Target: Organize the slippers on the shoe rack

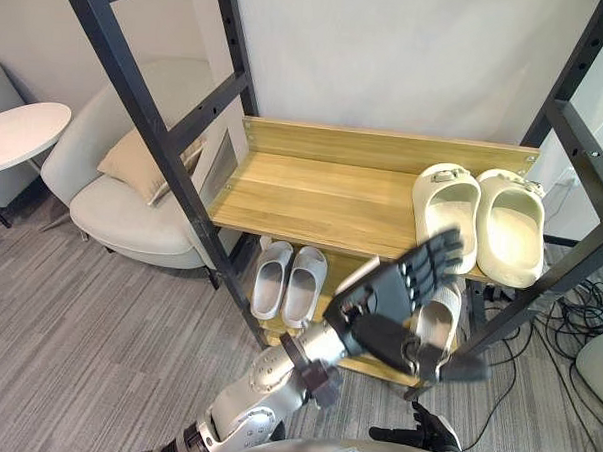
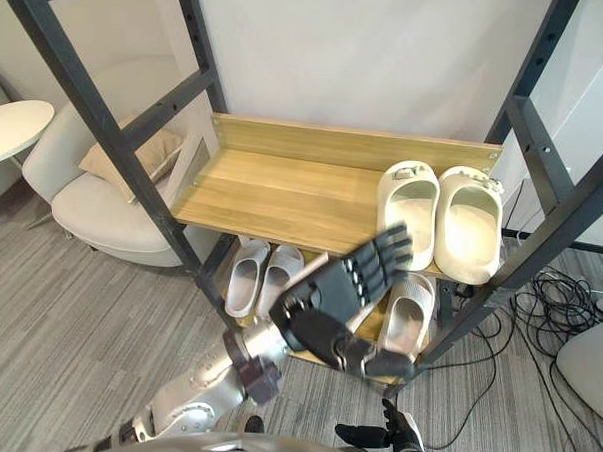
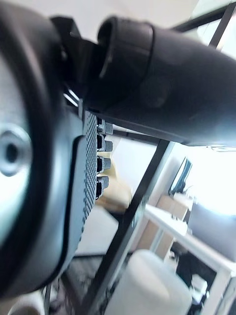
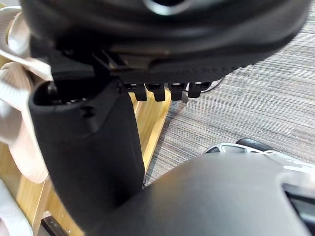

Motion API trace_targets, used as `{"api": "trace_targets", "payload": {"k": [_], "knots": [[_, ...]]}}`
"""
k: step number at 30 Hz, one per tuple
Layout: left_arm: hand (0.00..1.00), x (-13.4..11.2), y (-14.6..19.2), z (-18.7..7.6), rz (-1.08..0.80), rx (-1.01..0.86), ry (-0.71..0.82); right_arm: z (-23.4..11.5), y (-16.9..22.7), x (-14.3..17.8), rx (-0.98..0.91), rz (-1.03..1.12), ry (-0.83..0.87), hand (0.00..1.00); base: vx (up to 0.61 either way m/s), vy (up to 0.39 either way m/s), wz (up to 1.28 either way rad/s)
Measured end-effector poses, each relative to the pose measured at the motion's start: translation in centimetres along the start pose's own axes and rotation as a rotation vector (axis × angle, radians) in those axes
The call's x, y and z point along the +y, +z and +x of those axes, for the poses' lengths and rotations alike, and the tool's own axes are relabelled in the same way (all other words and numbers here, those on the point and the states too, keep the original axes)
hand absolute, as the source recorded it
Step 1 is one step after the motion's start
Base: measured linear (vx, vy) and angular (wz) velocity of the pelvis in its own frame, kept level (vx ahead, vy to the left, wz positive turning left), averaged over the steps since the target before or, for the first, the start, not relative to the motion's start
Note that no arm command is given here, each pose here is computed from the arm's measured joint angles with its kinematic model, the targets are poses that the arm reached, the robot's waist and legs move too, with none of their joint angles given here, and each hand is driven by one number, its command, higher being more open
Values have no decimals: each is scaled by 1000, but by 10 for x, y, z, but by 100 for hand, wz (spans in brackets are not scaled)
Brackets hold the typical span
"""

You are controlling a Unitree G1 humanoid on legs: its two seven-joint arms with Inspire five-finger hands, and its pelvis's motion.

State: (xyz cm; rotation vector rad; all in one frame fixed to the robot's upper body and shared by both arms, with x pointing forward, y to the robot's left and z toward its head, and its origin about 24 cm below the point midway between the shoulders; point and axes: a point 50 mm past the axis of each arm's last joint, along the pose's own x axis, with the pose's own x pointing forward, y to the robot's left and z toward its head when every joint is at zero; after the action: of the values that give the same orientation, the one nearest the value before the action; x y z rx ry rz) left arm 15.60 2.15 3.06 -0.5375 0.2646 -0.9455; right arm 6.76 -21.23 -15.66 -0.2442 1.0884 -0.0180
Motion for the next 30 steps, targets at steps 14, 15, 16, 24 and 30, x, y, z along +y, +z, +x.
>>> {"api": "trace_targets", "payload": {"k": [14,15,16,24,30], "knots": [[100,42,-59,-42,112,296,171,0,1,9,-2,-17,26,100,1,-1,-3],[100,53,-69,-53,120,348,240,0,1,9,-1,-16,26,100,-23,6,-11],[100,56,-72,-57,124,362,261,0,1,9,-1,-16,26,100,-22,7,-12],[100,113,-105,-120,146,554,736,0,1,12,1,17,26,100,-1,1,-3],[100,134,-106,-159,120,568,1024,1,2,15,1,53,19,100,35,6,-7]]}}
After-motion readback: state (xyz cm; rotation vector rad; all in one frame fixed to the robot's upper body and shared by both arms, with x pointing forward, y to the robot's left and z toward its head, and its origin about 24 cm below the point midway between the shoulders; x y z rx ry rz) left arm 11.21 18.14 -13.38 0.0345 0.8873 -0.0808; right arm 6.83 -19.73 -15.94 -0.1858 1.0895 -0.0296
